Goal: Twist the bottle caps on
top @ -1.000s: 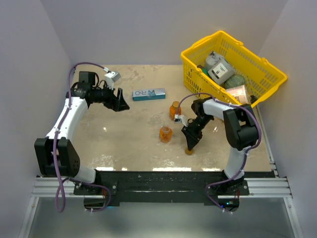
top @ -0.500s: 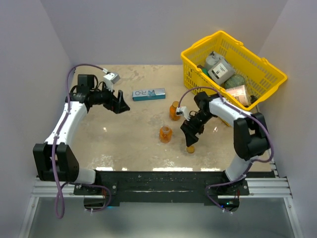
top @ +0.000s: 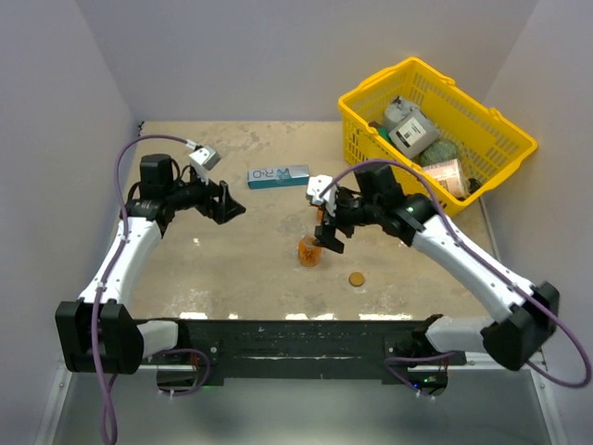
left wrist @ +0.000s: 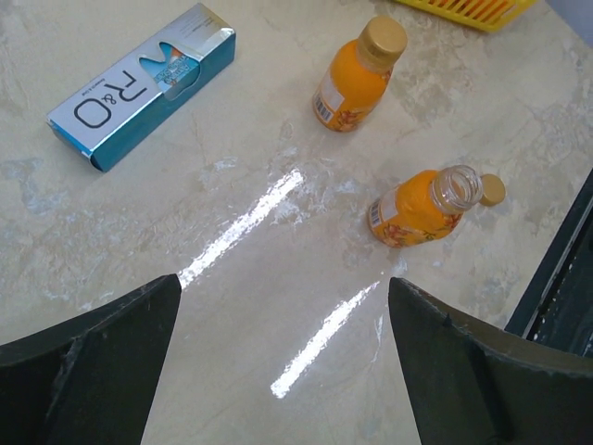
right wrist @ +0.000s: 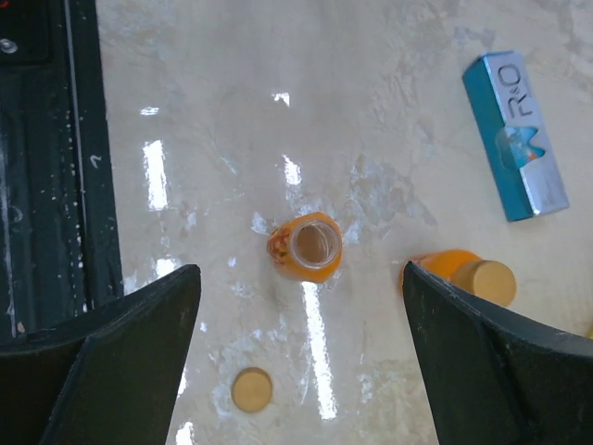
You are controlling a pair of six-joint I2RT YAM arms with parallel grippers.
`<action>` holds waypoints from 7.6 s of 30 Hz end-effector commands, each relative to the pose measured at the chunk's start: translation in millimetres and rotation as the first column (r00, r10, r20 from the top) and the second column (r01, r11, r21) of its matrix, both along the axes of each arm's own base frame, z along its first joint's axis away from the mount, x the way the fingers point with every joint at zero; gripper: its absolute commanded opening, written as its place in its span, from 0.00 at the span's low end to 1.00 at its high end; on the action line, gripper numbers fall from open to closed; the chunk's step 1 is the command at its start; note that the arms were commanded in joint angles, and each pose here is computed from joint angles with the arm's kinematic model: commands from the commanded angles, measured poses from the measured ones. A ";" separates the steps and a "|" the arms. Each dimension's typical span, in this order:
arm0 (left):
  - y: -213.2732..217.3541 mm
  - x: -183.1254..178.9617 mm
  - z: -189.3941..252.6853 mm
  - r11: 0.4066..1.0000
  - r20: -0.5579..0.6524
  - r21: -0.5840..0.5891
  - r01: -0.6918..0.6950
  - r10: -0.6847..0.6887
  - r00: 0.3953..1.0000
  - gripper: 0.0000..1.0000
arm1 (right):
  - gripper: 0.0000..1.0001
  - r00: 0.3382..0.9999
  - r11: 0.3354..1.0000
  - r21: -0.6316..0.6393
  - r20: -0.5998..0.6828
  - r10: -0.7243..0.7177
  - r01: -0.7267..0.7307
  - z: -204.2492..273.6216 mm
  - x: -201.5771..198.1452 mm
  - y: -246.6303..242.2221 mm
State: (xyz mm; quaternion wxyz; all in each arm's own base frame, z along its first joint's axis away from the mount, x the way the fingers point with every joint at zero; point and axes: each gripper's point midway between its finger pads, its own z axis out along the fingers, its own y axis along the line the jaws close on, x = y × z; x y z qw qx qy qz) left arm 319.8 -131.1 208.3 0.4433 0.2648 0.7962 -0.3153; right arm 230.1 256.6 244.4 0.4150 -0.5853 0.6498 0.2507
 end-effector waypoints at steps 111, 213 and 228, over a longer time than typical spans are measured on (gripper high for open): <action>-145.6 -80.6 24.3 0.799 0.305 0.004 0.601 -0.573 0.760 0.33 | 0.51 1.000 0.977 0.213 -0.003 -0.029 0.029 106.7 13.2 33.4; -95.2 -54.4 8.7 0.599 0.197 0.493 0.631 -0.783 0.590 0.00 | 0.26 0.927 0.976 -0.086 0.308 0.215 -0.198 75.1 -2.6 0.9; -124.2 -68.8 26.7 0.533 0.211 0.526 0.662 -0.837 0.506 0.00 | 0.29 0.903 0.962 -0.072 0.331 0.273 -0.264 86.1 -5.9 38.9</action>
